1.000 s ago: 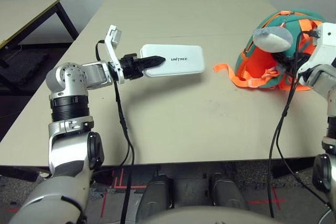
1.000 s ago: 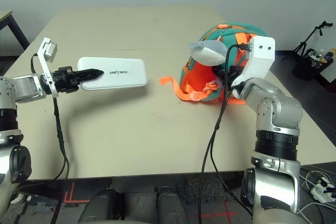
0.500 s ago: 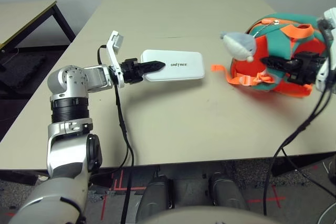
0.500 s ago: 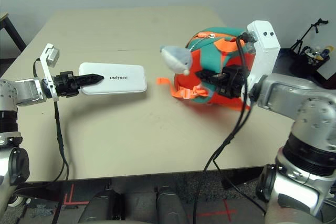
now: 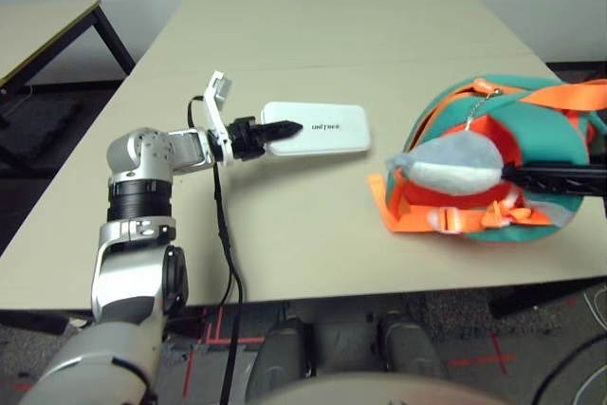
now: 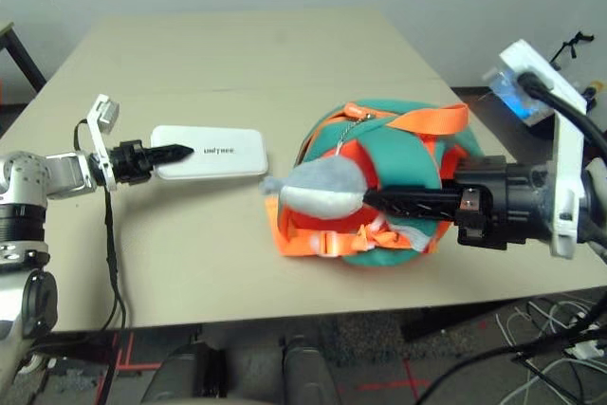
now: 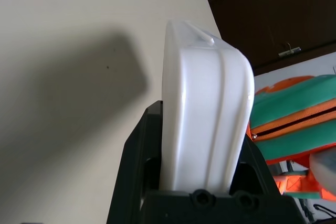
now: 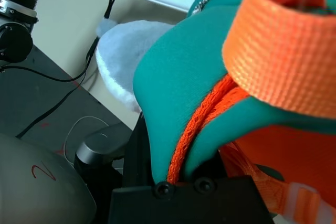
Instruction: Put the pencil case into the backpack and zip it.
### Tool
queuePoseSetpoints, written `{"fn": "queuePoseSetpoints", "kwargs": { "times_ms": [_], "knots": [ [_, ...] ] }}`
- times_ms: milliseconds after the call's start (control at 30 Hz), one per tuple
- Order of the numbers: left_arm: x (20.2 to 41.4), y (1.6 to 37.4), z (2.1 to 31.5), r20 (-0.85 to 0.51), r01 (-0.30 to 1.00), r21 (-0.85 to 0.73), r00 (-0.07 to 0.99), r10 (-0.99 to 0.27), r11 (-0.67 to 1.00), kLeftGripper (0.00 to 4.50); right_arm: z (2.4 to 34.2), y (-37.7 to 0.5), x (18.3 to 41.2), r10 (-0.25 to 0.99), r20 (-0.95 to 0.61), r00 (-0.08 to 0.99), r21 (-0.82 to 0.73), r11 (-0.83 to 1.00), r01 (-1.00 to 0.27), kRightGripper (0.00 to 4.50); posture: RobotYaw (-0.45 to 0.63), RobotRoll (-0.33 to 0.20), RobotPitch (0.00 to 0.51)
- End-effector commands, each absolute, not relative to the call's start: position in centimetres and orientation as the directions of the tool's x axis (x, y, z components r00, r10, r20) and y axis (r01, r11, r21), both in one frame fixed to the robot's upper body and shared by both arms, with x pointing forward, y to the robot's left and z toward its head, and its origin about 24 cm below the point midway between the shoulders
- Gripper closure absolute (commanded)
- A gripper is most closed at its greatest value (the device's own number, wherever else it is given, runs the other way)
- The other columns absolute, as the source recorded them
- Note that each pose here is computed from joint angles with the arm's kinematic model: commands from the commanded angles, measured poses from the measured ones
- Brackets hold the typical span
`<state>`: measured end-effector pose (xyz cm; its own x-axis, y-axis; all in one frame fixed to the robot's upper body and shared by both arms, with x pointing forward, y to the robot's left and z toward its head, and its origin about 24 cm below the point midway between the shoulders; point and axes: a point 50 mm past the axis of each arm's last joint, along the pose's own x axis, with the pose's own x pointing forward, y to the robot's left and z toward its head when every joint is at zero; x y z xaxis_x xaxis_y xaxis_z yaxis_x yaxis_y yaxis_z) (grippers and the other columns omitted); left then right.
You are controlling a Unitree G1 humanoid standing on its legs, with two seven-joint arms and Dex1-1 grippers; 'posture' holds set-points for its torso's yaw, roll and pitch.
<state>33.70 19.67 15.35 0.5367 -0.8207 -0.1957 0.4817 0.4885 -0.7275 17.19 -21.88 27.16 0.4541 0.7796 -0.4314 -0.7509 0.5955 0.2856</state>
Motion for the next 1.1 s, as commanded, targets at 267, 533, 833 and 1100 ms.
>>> {"fn": "queuePoseSetpoints", "kwargs": {
  "times_ms": [267, 533, 833, 1100],
  "knots": [
    [32.8, 19.9, 28.7, -0.215, 0.868, -0.295, 0.348, -0.913, 0.400, 3.08, 25.4, -21.2, 16.3, 0.778, -0.392, 0.491, 0.301, 0.613, -0.730, 4.31, -0.16, 0.000, 0.074],
    [31.1, 16.9, 32.7, -0.325, 0.983, -0.100, 0.116, -0.939, 0.156, 3.08, 25.2, -21.1, 16.5, 0.786, -0.375, 0.492, 0.319, 0.607, -0.728, 4.31, -0.14, 0.000, 0.086],
    [31.6, 14.1, 30.8, -0.401, 0.995, -0.101, -0.032, -0.916, 0.009, 3.08, 25.4, -21.0, 17.0, 0.792, -0.367, 0.488, 0.322, 0.600, -0.732, 4.31, -0.14, 0.000, 0.104],
    [31.3, 11.4, 30.0, -0.394, 0.989, -0.106, -0.140, -0.909, -0.106, 3.08, 25.5, -20.8, 17.5, 0.792, -0.364, 0.491, 0.323, 0.602, -0.730, 4.31, -0.13, 0.000, 0.107]
  ]
}}
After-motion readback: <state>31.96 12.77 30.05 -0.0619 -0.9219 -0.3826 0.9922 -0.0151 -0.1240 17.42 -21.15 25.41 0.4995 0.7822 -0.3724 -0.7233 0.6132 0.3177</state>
